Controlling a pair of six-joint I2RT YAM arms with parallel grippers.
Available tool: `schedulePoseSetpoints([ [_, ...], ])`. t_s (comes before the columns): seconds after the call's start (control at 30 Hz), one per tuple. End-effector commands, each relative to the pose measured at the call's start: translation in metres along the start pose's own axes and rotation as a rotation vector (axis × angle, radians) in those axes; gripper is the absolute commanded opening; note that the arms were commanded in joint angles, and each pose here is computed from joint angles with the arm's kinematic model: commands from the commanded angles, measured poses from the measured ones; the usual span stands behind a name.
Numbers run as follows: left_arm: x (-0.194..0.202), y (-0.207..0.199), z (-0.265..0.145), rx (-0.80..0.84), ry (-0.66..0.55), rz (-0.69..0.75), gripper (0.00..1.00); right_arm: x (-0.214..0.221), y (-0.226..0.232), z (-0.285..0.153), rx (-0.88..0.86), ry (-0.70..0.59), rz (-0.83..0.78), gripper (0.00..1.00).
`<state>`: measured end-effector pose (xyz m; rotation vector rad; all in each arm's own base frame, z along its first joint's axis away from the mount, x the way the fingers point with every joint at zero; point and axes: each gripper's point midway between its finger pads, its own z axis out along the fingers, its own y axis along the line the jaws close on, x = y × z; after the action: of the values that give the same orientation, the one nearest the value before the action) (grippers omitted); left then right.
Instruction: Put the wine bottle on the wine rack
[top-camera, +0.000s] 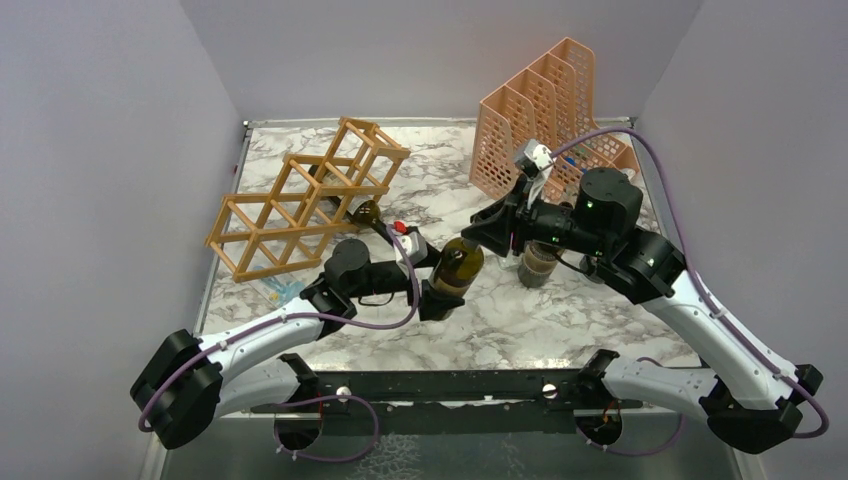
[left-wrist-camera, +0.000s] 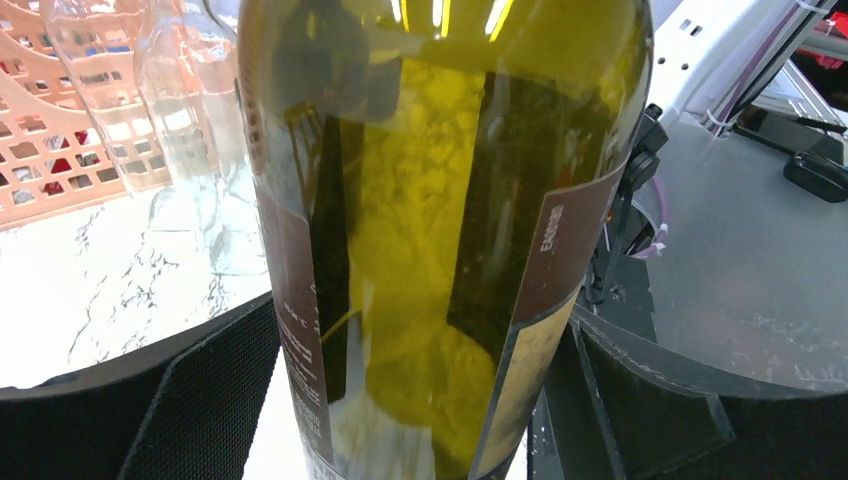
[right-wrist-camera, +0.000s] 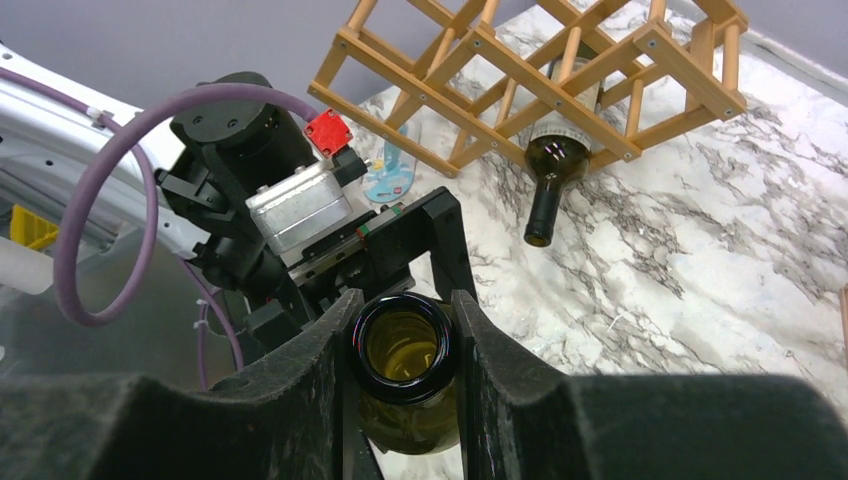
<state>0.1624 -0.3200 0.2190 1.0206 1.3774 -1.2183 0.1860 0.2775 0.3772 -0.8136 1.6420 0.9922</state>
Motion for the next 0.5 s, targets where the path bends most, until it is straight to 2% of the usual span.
schedulePoseSetpoints([
  [0.0,-0.01,-0.007,0.001,0.028,-0.041,0.042,0.97,-0.064,0.032,-0.024,-0.1,-0.226,-0.059,0.01],
  [0.1,-0.015,-0.008,0.004,0.033,-0.051,0.053,0.94,-0.065,0.033,-0.027,-0.102,-0.244,-0.06,0.01],
  [0.17,-0.019,-0.005,0.004,0.015,-0.066,0.064,0.85,-0.066,0.032,-0.029,-0.092,-0.254,-0.059,0.01],
  [0.3,-0.03,-0.001,0.005,0.001,-0.101,0.123,0.54,-0.065,0.031,-0.031,-0.083,-0.254,-0.057,0.01],
  [0.4,-0.039,-0.004,0.01,0.033,-0.11,0.194,0.24,-0.062,0.031,-0.031,-0.081,-0.235,-0.051,0.02],
  [0.47,-0.045,-0.006,0.013,0.066,-0.116,0.257,0.01,-0.059,0.028,-0.031,-0.064,-0.213,-0.033,0.09],
])
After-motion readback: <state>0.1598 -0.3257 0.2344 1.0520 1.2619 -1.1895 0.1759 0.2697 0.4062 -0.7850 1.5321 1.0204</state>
